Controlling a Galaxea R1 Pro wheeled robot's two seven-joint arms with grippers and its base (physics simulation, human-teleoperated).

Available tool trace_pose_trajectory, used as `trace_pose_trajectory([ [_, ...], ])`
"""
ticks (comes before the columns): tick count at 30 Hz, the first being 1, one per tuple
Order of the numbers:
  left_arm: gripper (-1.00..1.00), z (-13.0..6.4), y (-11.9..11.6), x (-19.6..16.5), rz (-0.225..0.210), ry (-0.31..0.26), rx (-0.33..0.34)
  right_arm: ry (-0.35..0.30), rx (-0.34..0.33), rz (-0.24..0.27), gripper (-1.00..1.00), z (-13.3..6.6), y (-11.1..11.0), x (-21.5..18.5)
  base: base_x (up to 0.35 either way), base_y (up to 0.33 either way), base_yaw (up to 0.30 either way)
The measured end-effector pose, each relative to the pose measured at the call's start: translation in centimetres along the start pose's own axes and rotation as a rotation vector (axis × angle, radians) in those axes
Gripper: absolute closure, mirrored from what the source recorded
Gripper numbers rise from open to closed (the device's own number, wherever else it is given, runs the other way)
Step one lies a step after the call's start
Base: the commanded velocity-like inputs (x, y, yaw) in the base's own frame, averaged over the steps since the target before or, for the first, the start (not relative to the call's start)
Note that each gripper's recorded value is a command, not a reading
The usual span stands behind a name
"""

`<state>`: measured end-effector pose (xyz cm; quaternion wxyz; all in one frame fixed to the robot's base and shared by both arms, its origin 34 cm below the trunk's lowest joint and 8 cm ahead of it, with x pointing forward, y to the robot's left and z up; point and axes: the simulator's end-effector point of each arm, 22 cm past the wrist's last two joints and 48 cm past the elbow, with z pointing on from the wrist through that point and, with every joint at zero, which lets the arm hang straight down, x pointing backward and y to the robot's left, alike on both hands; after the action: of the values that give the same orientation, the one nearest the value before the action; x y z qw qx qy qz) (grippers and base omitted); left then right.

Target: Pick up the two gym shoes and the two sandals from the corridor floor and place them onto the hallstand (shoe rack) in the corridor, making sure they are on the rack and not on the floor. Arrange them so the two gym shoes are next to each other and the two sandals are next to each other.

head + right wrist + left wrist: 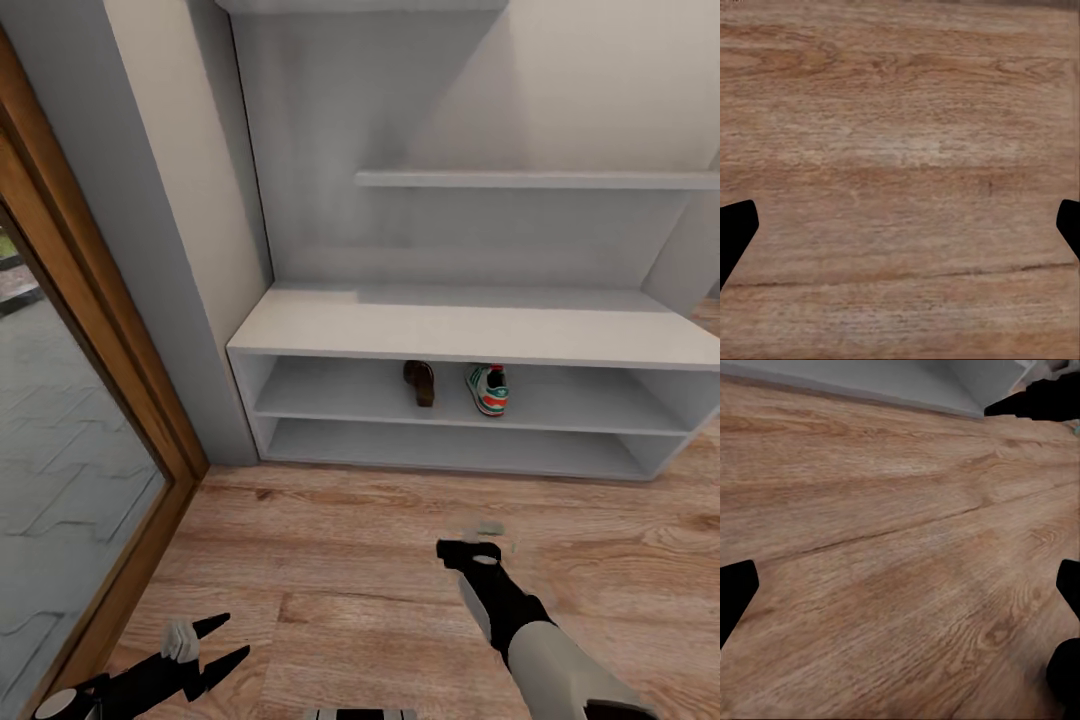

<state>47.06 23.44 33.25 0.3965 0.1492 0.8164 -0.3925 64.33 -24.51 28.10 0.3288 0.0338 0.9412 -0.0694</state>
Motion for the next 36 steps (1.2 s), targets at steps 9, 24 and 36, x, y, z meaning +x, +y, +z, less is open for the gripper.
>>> trace_pose_trajectory([
  [9, -1.0, -0.9, 4.7, 1.8, -0.016, 0.024, -0.222, -0.058, -0.173, -0.057, -1.0, -0.1, -5.2, 9.9, 0.0, 0.0, 0.0],
  [24, -1.0, -3.0, 7.9, 5.7, -0.037, 0.05, -0.417, -0.046, -0.178, -0.076, -1.0, -2.0, -8.0, 16.0, 0.0, 0.0, -0.032],
  [36, -1.0, -2.9, 8.2, 5.9, -0.014, 0.03, -0.46, -0.042, -0.159, -0.076, -1.0, -2.1, -9.2, 16.3, 0.0, 0.0, -0.282],
])
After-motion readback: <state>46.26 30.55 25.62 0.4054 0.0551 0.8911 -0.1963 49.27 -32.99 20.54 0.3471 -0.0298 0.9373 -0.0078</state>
